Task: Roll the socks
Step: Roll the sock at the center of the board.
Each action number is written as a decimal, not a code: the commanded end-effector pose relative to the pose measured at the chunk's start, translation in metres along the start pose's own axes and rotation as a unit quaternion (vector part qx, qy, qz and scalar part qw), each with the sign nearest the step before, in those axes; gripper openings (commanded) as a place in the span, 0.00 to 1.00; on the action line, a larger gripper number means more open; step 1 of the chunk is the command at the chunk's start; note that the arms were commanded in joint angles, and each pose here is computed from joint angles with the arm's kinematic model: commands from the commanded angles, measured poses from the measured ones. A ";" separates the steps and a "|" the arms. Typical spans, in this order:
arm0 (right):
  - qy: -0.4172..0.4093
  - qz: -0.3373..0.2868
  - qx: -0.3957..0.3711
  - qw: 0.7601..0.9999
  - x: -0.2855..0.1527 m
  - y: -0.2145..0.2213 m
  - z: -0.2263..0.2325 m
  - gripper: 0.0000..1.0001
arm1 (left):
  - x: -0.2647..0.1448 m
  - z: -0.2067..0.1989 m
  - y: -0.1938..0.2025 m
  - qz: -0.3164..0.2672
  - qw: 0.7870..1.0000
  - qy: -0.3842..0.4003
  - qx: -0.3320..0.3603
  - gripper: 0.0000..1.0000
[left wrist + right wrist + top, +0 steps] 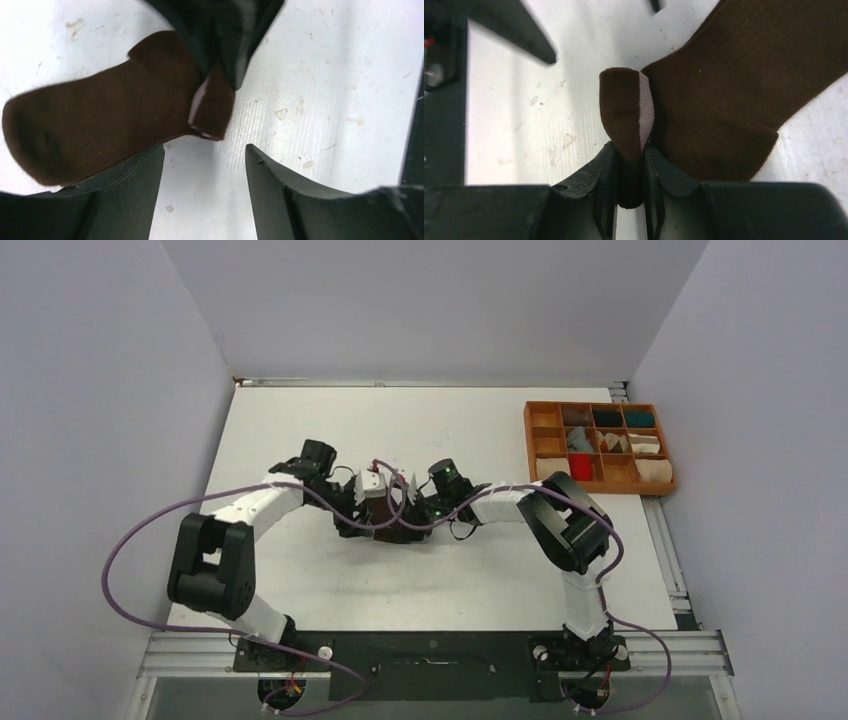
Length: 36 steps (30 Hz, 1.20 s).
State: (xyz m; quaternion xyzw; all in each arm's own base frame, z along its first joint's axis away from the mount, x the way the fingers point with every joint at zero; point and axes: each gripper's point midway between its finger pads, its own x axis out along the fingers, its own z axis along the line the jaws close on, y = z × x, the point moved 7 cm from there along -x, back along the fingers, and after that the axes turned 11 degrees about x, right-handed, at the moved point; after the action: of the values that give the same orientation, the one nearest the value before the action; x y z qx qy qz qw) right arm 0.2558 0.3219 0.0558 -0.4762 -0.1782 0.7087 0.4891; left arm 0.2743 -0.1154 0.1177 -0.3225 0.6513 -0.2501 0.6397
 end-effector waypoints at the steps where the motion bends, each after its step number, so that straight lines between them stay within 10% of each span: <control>1: -0.075 0.065 0.197 0.975 0.004 0.037 0.001 0.13 | 0.014 0.007 -0.016 0.003 0.981 -0.089 0.172 0.59; 13: -0.095 0.077 0.277 0.953 0.013 0.038 -0.017 0.18 | 0.061 -0.006 -0.011 0.100 0.957 -0.064 0.263 0.58; 17: -0.089 0.065 0.289 0.951 0.012 0.032 -0.021 0.22 | 0.066 -0.014 -0.008 0.111 0.958 -0.053 0.260 0.29; 20: -0.081 0.055 0.285 0.953 0.009 0.024 -0.022 0.31 | 0.064 -0.016 -0.008 0.114 0.962 -0.059 0.240 0.00; 26: -0.065 0.011 0.235 0.970 -0.021 -0.003 -0.015 0.55 | 0.059 -0.020 0.001 0.139 0.980 -0.027 0.139 0.00; 36: 0.016 -0.073 0.126 0.989 -0.073 -0.013 -0.008 0.63 | 0.056 -0.015 0.027 0.115 0.990 0.069 -0.047 0.00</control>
State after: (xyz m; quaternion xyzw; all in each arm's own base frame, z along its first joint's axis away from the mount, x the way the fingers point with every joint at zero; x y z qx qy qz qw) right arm 0.2629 0.2650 0.0771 -0.3239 -0.0379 0.7321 0.5981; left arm 0.2741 -0.1577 0.0763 -0.2219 0.6724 -0.2240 0.6696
